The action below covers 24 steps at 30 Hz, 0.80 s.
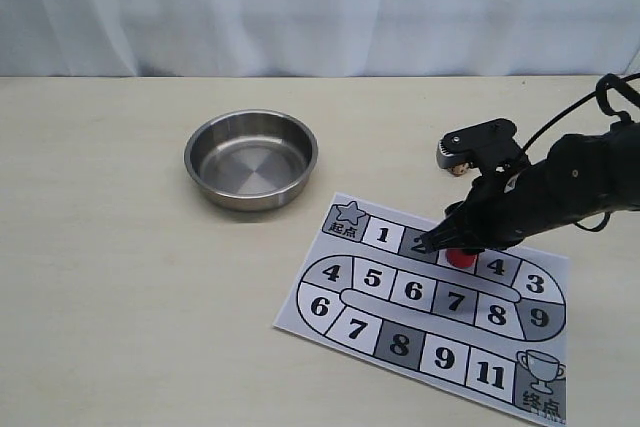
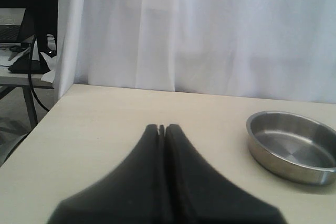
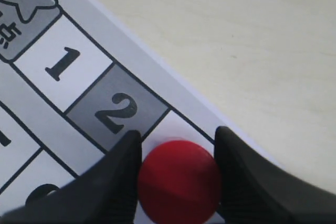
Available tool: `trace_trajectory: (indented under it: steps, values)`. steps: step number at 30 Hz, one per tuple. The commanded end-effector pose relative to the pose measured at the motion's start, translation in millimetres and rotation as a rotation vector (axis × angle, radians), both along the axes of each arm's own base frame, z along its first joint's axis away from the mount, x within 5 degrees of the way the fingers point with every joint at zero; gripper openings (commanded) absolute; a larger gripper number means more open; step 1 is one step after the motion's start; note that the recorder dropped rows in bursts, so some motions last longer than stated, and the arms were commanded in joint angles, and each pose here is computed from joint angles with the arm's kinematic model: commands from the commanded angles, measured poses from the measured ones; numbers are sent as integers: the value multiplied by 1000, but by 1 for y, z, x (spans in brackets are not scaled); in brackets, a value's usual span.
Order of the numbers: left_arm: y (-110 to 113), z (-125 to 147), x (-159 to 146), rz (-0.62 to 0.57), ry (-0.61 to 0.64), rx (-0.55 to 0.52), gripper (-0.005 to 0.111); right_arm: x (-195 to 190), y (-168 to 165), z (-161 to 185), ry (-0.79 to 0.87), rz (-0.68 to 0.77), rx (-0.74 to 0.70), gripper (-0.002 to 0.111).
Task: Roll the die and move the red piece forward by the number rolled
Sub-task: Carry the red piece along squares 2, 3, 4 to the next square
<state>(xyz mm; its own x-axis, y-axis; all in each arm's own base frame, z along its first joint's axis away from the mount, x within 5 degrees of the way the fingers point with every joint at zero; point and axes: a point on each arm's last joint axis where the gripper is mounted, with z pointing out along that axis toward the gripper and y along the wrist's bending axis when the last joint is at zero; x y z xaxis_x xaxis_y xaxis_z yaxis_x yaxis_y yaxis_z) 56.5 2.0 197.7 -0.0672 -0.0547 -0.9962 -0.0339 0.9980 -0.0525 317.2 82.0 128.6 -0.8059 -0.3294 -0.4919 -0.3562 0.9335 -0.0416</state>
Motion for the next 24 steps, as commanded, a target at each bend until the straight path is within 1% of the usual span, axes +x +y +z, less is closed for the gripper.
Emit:
trace_trajectory:
  steps: [1, 5, 9, 12, 17, 24]
  values:
    - [0, 3, 0, 0, -15, -3, 0, -2, -2, 7, -11, -3, 2, 4]
    - [0, 3, 0, 0, -15, -3, 0, -4, -7, 28, -65, 1, 3, 4]
    - [0, 3, 0, 0, -15, -3, 0, -6, -23, 37, -44, -62, 12, 4]
    - [0, 3, 0, 0, -15, -3, 0, -7, -31, 34, -9, -111, 20, 4]
    - [0, 3, 0, 0, -15, -3, 0, -11, -32, 22, -17, -128, 28, 4]
    - [0, 2, 0, 0, -13, -3, 0, -10, -32, -3, 47, -132, 13, 4]
